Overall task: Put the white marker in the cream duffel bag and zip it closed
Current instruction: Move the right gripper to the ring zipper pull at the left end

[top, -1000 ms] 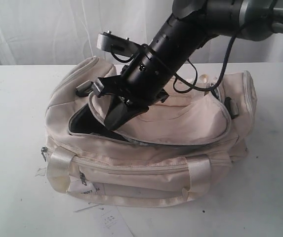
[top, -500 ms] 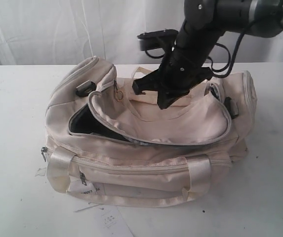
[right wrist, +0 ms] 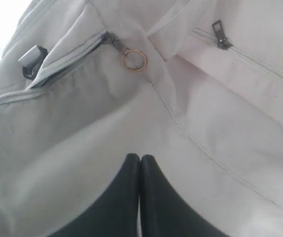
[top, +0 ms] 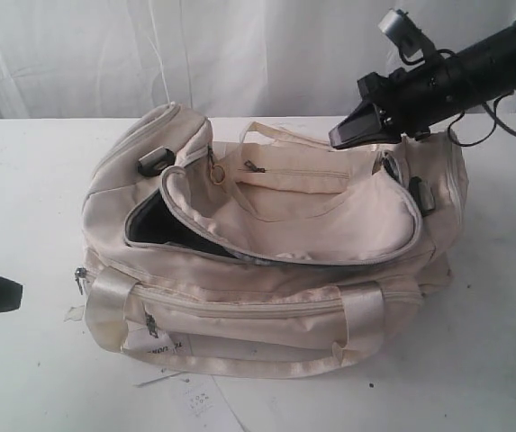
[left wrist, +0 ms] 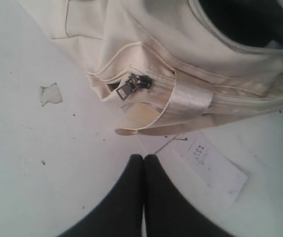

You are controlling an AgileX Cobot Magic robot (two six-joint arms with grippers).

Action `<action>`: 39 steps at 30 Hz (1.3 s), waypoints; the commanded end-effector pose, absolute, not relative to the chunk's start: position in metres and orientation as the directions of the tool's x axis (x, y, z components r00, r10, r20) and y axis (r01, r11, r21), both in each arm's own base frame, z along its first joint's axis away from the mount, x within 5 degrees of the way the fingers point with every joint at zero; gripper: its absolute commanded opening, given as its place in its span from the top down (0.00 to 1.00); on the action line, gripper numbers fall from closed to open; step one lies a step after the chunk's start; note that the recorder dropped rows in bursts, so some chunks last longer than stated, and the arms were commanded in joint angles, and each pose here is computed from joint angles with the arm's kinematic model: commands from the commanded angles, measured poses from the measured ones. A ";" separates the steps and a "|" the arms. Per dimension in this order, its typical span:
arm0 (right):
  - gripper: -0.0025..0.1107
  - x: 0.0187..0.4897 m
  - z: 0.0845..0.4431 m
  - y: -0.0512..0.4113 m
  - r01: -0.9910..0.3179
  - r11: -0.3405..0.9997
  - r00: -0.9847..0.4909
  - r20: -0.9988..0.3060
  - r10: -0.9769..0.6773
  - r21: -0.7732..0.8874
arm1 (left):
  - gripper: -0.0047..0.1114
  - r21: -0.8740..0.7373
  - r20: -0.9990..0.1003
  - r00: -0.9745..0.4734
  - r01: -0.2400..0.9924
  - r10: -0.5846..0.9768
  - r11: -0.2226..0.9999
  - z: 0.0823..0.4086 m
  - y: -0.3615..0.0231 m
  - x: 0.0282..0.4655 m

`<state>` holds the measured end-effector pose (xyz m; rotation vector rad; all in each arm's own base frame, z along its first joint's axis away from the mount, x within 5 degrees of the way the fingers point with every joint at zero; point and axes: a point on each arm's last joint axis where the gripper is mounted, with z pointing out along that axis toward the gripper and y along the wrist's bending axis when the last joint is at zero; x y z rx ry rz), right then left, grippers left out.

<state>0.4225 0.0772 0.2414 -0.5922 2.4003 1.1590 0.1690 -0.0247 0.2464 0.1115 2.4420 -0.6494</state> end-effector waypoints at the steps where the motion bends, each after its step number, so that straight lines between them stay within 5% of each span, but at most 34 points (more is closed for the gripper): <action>1: 0.98 0.423 0.229 0.090 -0.638 0.486 -0.760 -0.591 -0.272 0.597 | 0.96 -0.524 -0.539 -0.831 0.202 -0.138 0.828 0.252 -0.032 0.168; 7: 0.95 0.442 0.221 0.091 -0.598 0.622 -0.738 -0.649 -0.182 0.506 | 0.96 -0.554 -0.529 -0.835 0.202 -0.154 0.808 0.253 -0.034 0.167; 16: 0.53 0.436 0.241 0.130 -0.664 0.483 -0.729 -0.638 -0.248 0.571 | 0.96 -0.579 -0.515 -0.837 0.181 -0.184 0.795 0.253 -0.034 0.169; 21: 0.53 0.462 0.245 0.159 -0.738 0.553 -0.612 -0.728 -0.309 0.386 | 0.96 -0.584 -0.503 -0.844 0.173 -0.187 0.793 0.251 -0.034 0.170; 29: 0.53 0.477 0.192 0.173 -0.763 0.488 -0.633 -0.642 -0.432 0.424 | 0.96 -0.595 -0.484 -0.858 0.180 -0.171 0.783 0.250 -0.036 0.169; 39: 0.53 0.482 0.195 0.218 -0.821 0.535 -0.464 -0.779 -0.422 0.199 | 0.96 -0.581 -0.491 -0.855 0.180 -0.166 0.794 0.250 -0.035 0.169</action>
